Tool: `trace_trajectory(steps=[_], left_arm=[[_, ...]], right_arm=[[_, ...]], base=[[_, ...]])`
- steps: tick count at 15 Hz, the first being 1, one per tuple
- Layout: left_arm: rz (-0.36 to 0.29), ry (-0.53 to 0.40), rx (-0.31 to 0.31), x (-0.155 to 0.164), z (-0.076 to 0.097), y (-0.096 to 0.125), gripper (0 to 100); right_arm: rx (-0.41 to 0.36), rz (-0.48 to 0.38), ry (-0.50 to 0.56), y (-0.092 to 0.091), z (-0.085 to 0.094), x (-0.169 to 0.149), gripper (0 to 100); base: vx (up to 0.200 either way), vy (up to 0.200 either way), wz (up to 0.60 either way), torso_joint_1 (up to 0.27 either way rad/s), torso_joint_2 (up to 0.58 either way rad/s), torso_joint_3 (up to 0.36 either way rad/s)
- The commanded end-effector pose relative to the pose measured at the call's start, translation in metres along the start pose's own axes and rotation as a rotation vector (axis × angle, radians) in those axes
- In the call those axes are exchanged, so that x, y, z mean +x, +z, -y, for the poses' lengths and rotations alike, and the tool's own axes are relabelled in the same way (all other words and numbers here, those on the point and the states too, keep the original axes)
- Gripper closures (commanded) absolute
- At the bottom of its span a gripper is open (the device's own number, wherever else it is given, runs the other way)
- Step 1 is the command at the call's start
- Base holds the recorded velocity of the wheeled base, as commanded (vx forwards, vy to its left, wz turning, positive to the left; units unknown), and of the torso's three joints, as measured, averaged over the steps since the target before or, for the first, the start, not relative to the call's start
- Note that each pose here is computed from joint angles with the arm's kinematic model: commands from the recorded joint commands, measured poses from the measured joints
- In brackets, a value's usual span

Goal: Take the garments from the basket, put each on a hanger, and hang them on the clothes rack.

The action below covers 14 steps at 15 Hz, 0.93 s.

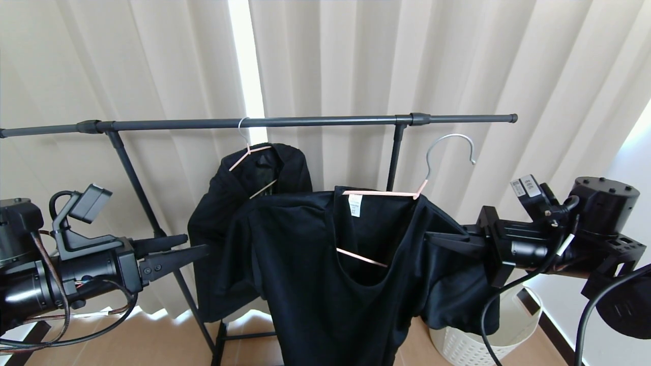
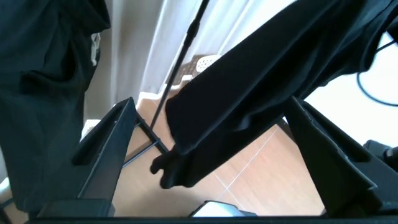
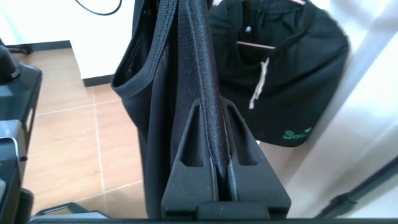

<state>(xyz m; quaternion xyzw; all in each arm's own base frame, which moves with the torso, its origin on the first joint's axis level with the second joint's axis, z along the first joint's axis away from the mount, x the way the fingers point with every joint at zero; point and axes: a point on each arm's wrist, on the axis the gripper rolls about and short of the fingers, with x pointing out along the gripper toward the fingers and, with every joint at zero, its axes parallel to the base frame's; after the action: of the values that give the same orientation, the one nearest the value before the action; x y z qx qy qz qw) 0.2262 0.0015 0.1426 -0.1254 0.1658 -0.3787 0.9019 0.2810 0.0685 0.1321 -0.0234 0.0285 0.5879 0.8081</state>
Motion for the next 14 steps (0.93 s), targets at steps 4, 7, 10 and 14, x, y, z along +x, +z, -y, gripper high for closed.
trace_trajectory(steps=[4,7,10,14], left_arm=[[0.004,-0.05,0.035,0.006,0.029,0.006,0],[0.03,-0.051,0.073,0.012,0.034,0.019,0],[0.05,-0.054,0.096,0.01,0.04,0.044,0],[-0.048,-0.09,0.171,0.013,0.069,0.098,0]], right_arm=[[0.041,-0.038,0.057,-0.021,-0.002,0.018,100],[0.028,-0.049,0.084,-0.026,-0.008,0.023,100],[0.031,-0.053,0.088,-0.028,-0.009,0.025,100],[0.011,-0.046,0.085,-0.023,-0.012,0.022,100]], base=[[0.0,0.0,0.0,0.0,0.0,0.0],[0.0,0.0,0.0,0.0,0.0,0.0],[0.0,0.0,0.0,0.0,0.0,0.0],[0.0,0.0,0.0,0.0,0.0,0.0]])
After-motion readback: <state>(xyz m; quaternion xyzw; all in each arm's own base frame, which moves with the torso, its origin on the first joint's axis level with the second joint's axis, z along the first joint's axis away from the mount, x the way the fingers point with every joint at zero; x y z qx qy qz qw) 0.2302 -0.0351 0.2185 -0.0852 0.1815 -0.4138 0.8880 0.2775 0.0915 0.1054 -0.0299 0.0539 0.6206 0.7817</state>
